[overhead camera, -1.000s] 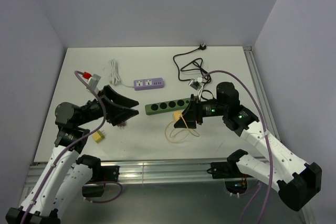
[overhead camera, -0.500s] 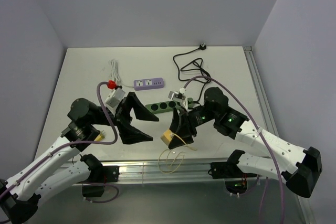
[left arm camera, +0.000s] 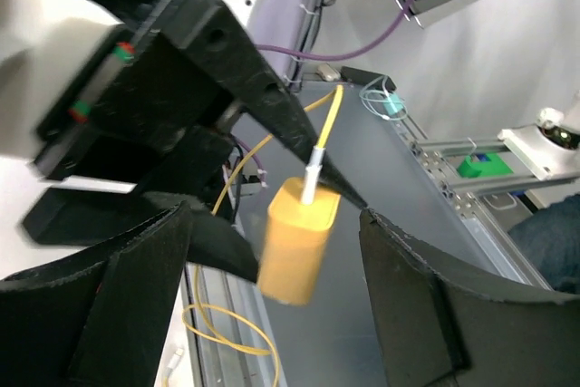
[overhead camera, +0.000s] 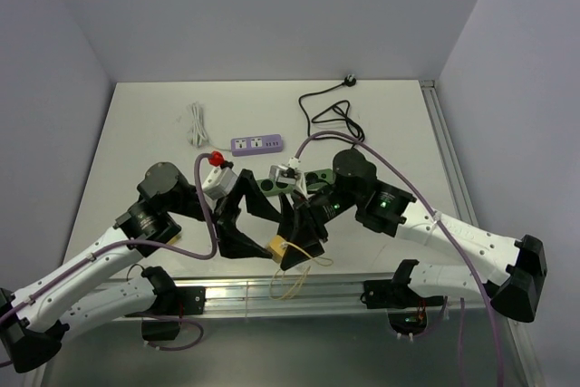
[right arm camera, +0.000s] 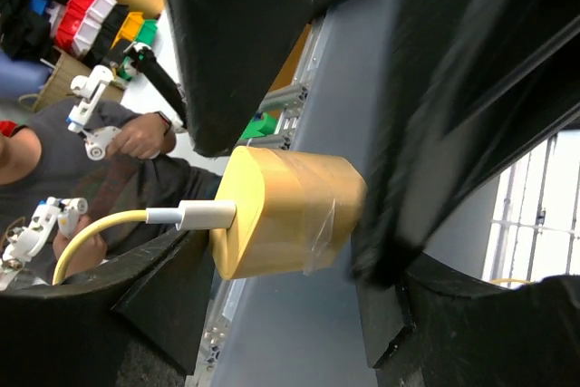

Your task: Insert the plug

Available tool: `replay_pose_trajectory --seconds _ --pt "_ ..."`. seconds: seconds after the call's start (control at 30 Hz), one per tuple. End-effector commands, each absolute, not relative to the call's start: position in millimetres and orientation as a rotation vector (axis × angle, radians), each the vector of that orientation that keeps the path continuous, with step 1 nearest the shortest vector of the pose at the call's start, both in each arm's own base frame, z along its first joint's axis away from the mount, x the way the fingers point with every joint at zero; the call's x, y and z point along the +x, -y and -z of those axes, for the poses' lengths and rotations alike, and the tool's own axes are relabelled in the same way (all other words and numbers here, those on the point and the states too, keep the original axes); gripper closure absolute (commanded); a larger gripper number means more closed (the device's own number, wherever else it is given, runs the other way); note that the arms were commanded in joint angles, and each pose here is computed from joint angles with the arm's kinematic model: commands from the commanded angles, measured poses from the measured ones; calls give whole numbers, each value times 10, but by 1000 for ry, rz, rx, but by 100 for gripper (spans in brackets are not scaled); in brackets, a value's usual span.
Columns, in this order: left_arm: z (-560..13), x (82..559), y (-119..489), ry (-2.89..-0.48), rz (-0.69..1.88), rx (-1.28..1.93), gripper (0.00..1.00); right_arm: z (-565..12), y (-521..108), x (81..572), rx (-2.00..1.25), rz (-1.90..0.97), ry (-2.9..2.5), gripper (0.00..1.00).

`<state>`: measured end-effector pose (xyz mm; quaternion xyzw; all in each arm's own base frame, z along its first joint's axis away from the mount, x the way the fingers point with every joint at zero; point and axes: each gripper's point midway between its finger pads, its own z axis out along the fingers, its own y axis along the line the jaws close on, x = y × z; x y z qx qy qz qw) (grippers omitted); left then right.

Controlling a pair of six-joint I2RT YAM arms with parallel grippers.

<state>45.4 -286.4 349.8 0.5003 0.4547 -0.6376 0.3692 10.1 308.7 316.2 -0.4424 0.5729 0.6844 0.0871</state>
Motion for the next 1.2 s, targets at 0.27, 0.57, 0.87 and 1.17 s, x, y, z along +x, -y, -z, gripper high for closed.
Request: replay_pose_trajectory --seconds 0.27,0.57,0.87,1.17 --pt "-3534 255 2810 -1080 1632 1385 24 -3419 -3238 196 -1341 -1987 -1599 100" --pt "-3501 250 2815 -1117 1642 1393 40 -3455 -3226 202 -1339 -1965 -1594 100" --pt "-3522 199 2787 -1116 1646 1417 92 -3513 -3254 232 -1350 -1956 -1566 100" --pt "-3696 481 2764 -1257 1491 1197 100 -3191 -3228 648 -1168 -1598 -1848 42"
